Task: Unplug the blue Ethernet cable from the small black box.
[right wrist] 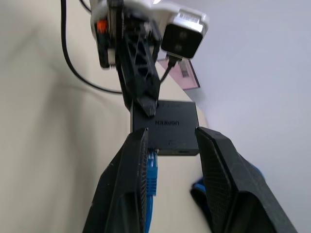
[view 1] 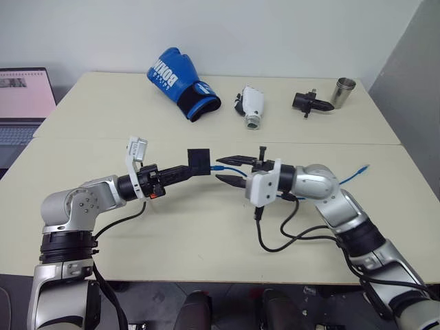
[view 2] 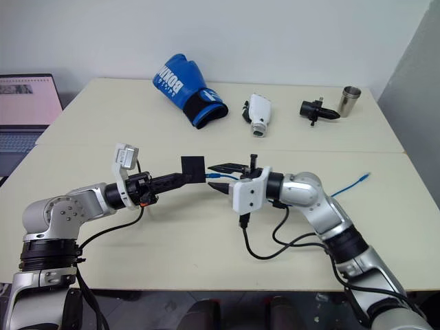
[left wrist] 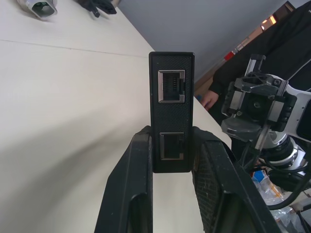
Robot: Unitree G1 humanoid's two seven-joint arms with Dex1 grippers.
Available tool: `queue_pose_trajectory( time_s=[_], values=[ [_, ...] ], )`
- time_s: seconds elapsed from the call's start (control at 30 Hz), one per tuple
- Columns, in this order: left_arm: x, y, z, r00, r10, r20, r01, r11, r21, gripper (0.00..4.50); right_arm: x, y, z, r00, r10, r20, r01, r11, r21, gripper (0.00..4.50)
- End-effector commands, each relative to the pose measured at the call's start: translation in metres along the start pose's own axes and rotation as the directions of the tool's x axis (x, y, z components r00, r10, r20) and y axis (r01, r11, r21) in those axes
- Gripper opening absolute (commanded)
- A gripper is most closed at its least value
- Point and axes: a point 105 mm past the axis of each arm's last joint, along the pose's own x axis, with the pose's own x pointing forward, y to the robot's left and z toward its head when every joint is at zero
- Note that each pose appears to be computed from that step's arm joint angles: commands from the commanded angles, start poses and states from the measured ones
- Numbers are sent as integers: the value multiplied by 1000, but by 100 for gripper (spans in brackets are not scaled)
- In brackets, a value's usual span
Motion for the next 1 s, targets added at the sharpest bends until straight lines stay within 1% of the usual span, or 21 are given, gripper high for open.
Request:
queue_pose_trajectory(
  time_s=[0.03,0.07,0.13,0.2,0.3,0.4,0.5,0.73,0.77,0.83,0.87,0.9,1.0],
  values=[
    [5,-18,12,997,-69,-36,73,991,111,77,-11,-18,11,995,-91,30,80,963,258,162],
    [6,-21,14,996,-80,-48,86,988,130,77,-13,-19,8,995,-102,16,90,929,358,162],
    [7,-26,17,992,-97,-83,111,977,184,77,-16,-19,2,995,-102,-4,91,860,503,162],
    [8,-28,20,988,-104,-113,127,966,226,77,-18,-18,-2,995,-93,-20,86,788,610,162],
    [9,-28,25,987,-111,-114,137,960,244,77,-19,-11,-3,999,-41,-28,49,704,708,162],
    [10,-30,26,984,-123,-126,151,956,252,77,-20,-9,-6,999,-17,-46,46,652,756,162],
    [11,-32,21,978,-134,-157,173,950,262,77,-18,-17,-11,997,-43,-58,72,602,796,162],
    [11,-32,19,975,-135,-178,181,944,274,77,-17,-23,-12,1000,-19,-16,23,542,840,162],
    [11,-32,20,975,-135,-176,181,945,274,77,-17,-23,-12,1000,-7,-7,9,530,848,195],
    [12,-33,22,975,-143,-168,185,944,273,77,-16,-22,-12,1000,4,1,-3,508,861,217],
    [12,-33,22,975,-147,-168,189,943,273,77,-16,-23,-13,1000,1,1,-1,491,871,254],
    [12,-34,22,973,-153,-171,196,942,271,77,-16,-24,-15,1000,2,0,-1,473,881,272],
    [12,-35,23,971,-171,-170,212,940,268,77,-16,-24,-19,1000,7,10,-12,417,909,275]
  ],
)
